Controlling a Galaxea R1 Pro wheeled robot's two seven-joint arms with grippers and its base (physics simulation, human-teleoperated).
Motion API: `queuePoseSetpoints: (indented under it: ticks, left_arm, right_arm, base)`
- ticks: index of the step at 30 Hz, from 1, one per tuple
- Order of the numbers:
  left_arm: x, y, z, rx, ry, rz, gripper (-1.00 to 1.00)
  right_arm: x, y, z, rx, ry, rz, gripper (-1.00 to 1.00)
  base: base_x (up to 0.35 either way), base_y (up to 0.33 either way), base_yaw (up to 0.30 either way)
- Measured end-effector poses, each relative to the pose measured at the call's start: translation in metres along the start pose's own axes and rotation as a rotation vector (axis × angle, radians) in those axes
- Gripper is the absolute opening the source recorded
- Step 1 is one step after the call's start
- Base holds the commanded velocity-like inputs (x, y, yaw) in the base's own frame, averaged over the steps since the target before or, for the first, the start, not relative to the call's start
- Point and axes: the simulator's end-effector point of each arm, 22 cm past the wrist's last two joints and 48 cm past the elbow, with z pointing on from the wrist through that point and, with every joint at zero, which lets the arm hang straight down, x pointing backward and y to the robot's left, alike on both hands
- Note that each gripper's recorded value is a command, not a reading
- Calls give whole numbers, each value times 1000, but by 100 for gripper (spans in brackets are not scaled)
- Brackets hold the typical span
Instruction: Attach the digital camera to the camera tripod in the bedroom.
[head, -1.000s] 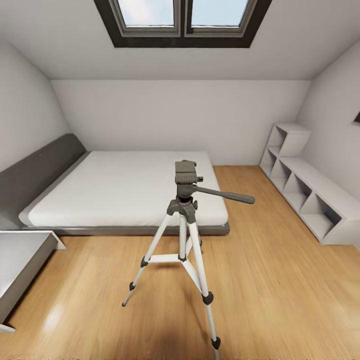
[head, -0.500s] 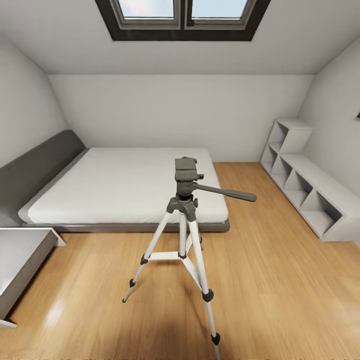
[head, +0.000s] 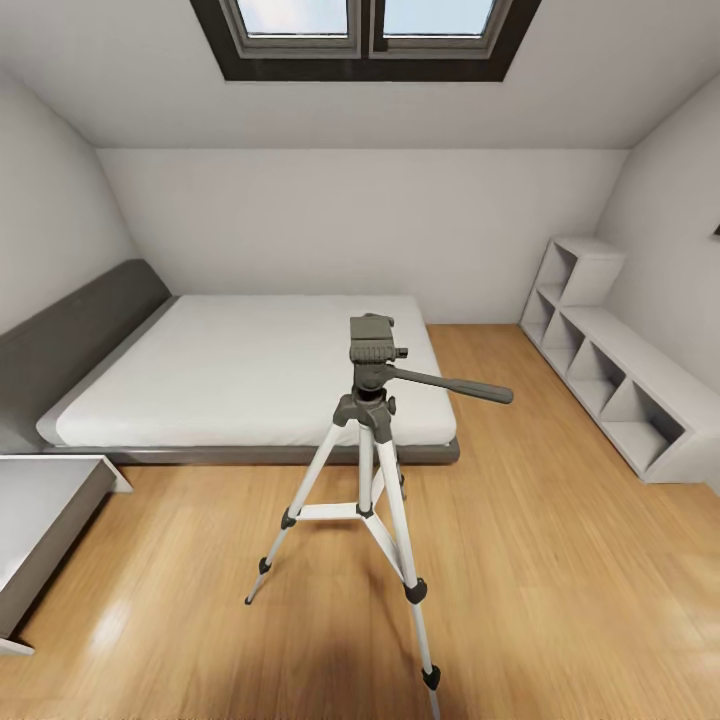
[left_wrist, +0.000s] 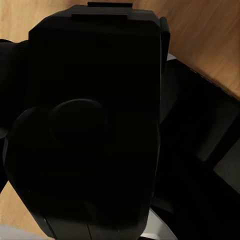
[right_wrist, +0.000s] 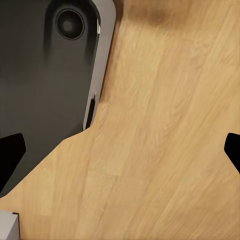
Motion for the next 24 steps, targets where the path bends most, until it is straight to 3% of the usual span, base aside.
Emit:
queuePoseSetpoints:
  ticks: [14, 19, 24]
  left_arm:
    - [0, 0, 0, 0, 1, 0, -100]
    - [0, 0, 0, 0, 1, 0, -100]
    - [0, 0, 0, 0, 1, 0, -100]
  right_arm:
    - [2, -1, 0, 9, 9, 4, 100]
    - [-20, -18, -2, 48, -33, -15, 100]
    - [-91, -63, -17, 143, -124, -12, 100]
  base:
    - [0, 0, 0]
    - [0, 0, 0]
    - [0, 0, 0]
